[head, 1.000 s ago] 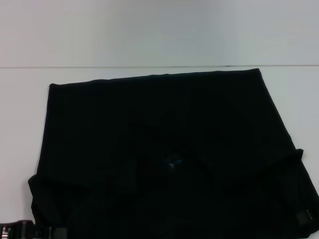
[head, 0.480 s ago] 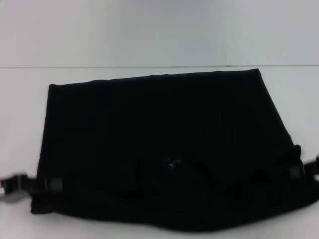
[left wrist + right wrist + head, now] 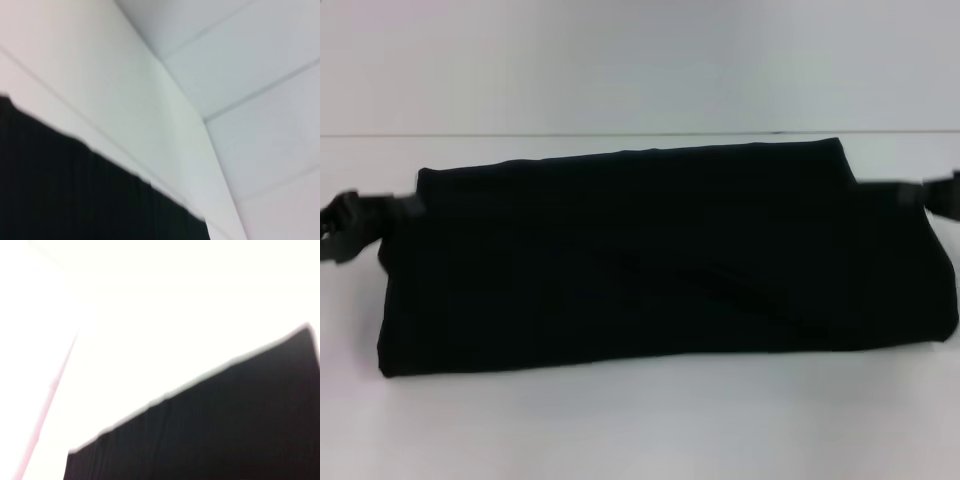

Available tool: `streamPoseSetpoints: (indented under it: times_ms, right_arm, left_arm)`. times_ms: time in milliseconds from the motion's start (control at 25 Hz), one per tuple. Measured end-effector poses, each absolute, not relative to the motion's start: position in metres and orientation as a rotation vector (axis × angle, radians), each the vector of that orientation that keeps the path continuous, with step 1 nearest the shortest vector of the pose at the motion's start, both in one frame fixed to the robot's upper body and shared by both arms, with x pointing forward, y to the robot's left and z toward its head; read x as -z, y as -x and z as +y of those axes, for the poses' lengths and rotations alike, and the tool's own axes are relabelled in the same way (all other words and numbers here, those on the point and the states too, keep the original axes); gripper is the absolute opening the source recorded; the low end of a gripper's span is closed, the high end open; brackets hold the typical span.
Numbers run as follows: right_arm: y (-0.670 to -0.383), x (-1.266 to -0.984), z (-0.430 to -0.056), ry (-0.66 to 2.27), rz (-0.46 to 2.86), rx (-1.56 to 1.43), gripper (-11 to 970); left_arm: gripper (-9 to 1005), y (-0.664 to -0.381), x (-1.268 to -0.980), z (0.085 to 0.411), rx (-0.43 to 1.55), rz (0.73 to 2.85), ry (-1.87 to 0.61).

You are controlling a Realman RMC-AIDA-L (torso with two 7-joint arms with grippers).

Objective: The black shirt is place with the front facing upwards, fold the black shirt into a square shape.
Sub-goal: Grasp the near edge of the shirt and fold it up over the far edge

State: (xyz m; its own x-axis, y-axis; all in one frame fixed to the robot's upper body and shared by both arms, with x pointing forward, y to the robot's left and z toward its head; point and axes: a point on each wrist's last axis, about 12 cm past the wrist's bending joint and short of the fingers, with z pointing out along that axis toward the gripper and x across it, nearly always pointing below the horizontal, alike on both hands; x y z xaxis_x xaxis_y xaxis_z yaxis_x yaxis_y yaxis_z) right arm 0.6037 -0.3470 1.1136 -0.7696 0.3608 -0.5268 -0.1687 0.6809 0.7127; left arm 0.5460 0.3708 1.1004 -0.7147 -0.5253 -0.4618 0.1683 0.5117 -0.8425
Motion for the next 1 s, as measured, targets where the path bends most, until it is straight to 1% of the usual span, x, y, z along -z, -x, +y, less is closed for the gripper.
streamPoseSetpoints:
  times_ms: [120,320,440,680,840,1000]
  right_arm:
    - [-0.616,-1.109,-0.327,-0.167,2.151,-1.001,46]
    - [-0.633,-1.101,-0.296,-0.183,2.081,-0.949,46]
    - [-0.641,-1.1,-0.287,-0.202,2.044,-0.902,47]
    - [-0.653,-1.101,-0.273,-0.193,2.004,-0.84,46]
    - [-0.658,-1.101,-0.265,-0.182,1.997,-0.804,46]
    - [-0.663,-1.099,-0.259,-0.186,1.983,-0.765,47]
  left_arm:
    - [63,-0.559,-1.092,0.361,1.179,1.987,0.304]
    - [62,-0.576,-1.08,0.346,1.046,1.966,0.308]
    - [69,-0.584,-1.078,0.342,0.978,1.943,0.31]
    - [89,-0.602,-1.085,0.337,0.868,1.89,0.291]
    - [103,-0.614,-1.087,0.328,0.805,1.897,0.258]
    - [117,-0.625,-1.083,0.316,0.722,1.929,0.238]
